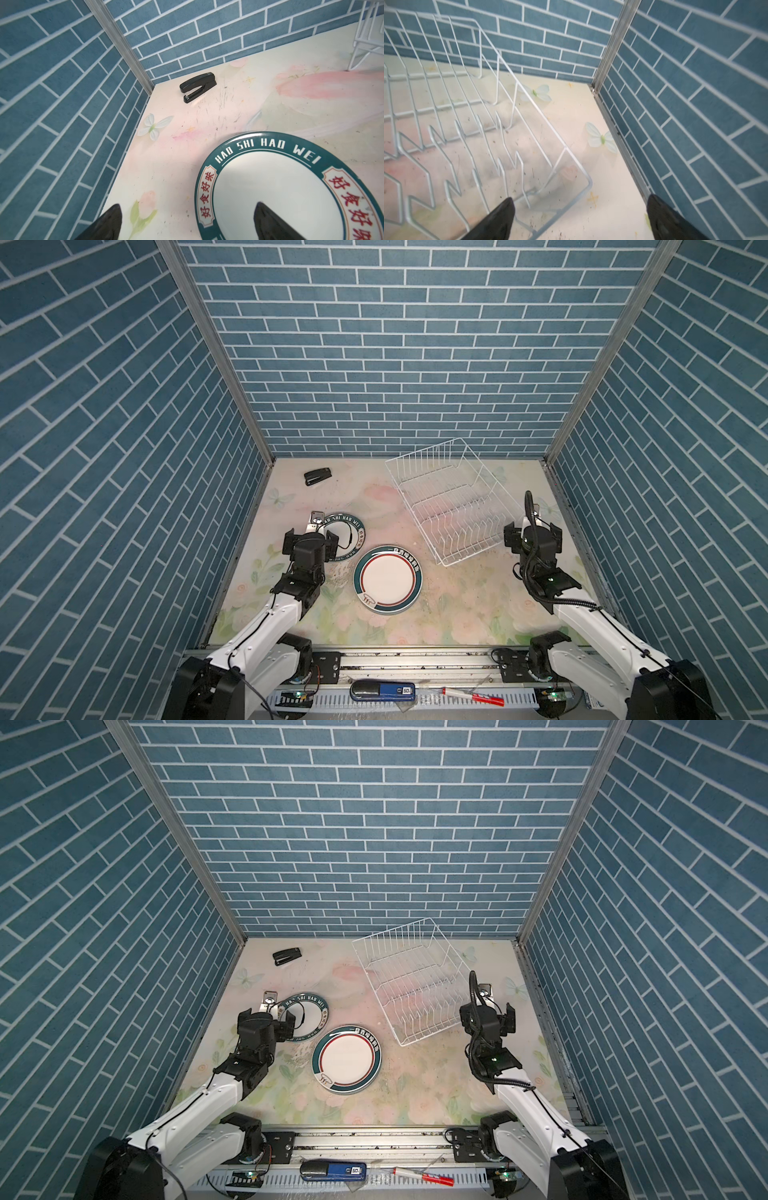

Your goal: Unload the plates from the dish rack

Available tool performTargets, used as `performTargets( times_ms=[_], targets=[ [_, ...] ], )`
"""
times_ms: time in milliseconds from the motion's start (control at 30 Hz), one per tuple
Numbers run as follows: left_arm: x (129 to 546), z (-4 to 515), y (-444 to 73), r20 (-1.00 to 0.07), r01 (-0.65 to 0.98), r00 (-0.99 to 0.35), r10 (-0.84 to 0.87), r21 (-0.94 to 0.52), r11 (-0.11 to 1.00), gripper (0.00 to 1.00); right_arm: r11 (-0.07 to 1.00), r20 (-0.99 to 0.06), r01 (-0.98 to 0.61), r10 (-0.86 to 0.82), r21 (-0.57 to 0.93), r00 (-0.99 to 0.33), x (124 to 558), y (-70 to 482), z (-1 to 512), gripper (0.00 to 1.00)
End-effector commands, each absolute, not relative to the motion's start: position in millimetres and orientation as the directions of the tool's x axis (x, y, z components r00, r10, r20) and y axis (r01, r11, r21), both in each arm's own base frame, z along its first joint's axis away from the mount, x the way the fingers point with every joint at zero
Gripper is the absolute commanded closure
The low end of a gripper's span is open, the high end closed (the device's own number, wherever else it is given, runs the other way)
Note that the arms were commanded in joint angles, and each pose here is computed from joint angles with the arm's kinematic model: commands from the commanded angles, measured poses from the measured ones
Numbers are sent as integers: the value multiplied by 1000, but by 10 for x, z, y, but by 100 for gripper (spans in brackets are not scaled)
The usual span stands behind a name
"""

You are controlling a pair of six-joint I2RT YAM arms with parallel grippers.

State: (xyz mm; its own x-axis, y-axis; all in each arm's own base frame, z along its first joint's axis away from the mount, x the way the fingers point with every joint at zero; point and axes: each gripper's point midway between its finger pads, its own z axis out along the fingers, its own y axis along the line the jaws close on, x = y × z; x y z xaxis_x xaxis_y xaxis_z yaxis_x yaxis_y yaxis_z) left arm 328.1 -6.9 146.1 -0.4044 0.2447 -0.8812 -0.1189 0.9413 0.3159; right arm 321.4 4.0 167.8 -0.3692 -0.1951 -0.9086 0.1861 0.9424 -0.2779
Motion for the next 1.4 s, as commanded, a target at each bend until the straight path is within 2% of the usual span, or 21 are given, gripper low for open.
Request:
performTargets(
  times_ms=[0, 133, 233, 500, 733, 867, 933, 1133, 1367],
  targets=[
    [3533, 1666, -219, -923, -76, -280, 264, 296, 952, 1, 976, -967, 134, -141, -171, -211, 3306, 144, 1800, 1],
    [3613, 1484, -270, -934, -60, -251, 254, 277, 959, 1, 979, -967, 122, -133, -162, -218, 3288, 99, 1628, 1],
    [3628, 1278, -281, -927, -38, -277, 252, 273, 961, 1, 978, -963, 136, -123, -158, -240, 3297, 35, 1515, 1],
    [3641, 1256, -214, -941, -80, -217, 258, 281, 956, 1, 976, -972, 167, -100, -137, -214, 3393, -75, 1329, 1],
    [3666, 1190, -113, -949, -129, -214, 231, 261, 957, 1, 987, -973, 78, -124, -141, -194, 3564, 10, 1268, 1],
    [3650, 1080, -156, -955, -53, -211, 209, 224, 973, 1, 991, -976, 55, -112, -125, -187, 3626, 20, 1123, 1],
    [3659, 1086, -141, -960, -67, -177, 216, 231, 971, 1, 991, -976, 50, -111, -122, -185, 3650, 25, 1065, 1],
    [3683, 1052, -117, -955, -74, -216, 201, 221, 972, 1, 993, -965, 47, -93, -107, -244, 3729, -14, 975, 1],
    [3673, 1065, -117, -958, -75, -204, 202, 221, 972, 1, 984, -942, 160, -19, -77, -334, 3890, -258, 917, 1]
  ],
)
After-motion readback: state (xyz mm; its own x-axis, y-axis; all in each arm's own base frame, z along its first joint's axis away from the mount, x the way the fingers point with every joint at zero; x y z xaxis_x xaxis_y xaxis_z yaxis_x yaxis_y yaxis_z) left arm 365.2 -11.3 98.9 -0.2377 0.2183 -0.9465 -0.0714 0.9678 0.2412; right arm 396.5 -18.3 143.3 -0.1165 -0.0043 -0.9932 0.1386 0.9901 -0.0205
